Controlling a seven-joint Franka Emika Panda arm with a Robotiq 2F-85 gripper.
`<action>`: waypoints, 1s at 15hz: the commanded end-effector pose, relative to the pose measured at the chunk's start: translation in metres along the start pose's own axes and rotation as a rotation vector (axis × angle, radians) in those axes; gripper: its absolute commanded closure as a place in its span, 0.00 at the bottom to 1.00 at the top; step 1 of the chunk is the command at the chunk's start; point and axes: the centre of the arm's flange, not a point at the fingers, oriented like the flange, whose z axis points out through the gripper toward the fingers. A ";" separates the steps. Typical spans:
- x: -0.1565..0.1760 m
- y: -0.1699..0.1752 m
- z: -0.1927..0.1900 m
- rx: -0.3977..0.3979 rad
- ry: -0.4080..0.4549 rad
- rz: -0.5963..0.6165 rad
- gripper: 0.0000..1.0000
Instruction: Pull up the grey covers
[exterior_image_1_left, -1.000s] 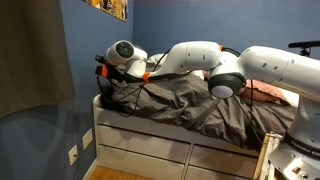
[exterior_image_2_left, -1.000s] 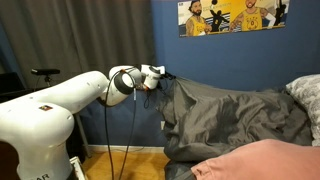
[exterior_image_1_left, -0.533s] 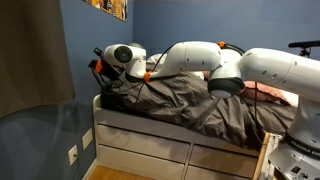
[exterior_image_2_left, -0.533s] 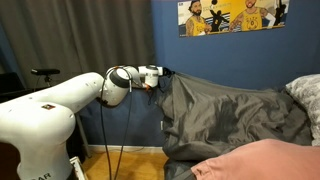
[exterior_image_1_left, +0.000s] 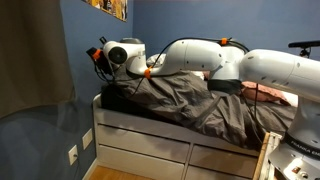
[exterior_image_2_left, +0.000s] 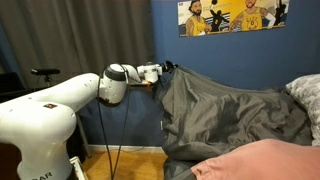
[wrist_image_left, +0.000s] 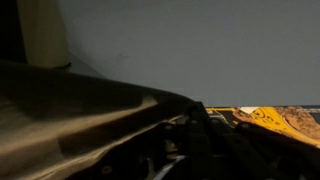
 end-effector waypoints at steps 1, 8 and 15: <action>-0.064 -0.022 0.036 0.065 0.041 0.180 1.00; -0.088 -0.020 0.019 -0.132 -0.253 0.327 0.67; -0.122 -0.011 -0.017 -0.298 -0.596 0.354 0.17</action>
